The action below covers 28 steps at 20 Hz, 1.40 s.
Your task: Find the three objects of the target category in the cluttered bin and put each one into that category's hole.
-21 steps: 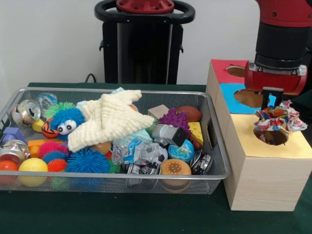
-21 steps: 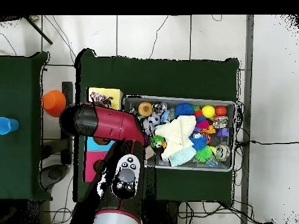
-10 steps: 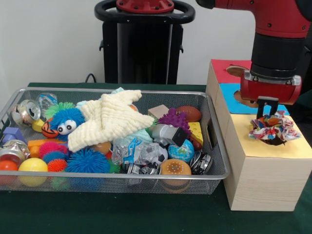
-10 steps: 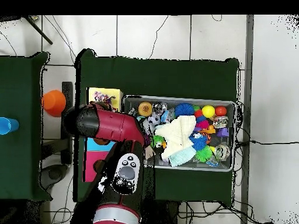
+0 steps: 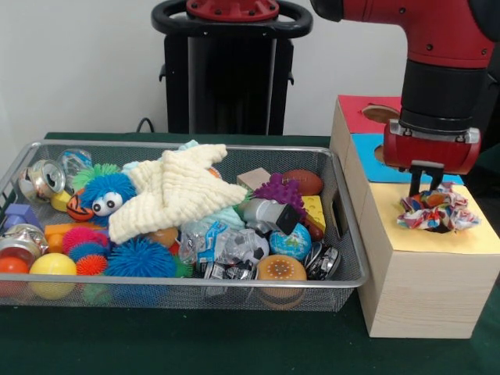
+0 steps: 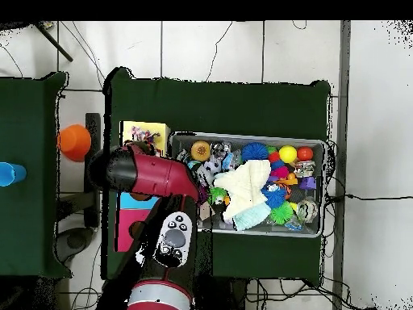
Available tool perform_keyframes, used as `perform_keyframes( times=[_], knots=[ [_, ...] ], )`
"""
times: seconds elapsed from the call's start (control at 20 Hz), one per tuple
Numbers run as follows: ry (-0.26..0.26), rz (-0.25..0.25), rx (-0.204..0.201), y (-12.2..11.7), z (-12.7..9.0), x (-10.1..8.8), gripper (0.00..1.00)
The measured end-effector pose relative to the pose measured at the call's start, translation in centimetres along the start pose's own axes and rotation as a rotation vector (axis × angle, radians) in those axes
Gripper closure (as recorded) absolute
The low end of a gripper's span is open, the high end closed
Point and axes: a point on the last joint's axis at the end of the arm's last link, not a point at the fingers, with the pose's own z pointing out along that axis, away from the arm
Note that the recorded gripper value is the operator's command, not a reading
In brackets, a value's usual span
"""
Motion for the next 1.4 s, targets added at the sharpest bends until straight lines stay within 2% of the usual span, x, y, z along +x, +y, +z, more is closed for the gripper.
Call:
perform_keyframes(
  times=[0.75, 1.4],
  knots=[
    [-0.045, -0.004, 0.005, -0.1, 0.8, 0.2, 1.0],
    [-0.056, -0.006, 0.007, -0.1, 1.4, 0.4, 1.0]
  ],
)
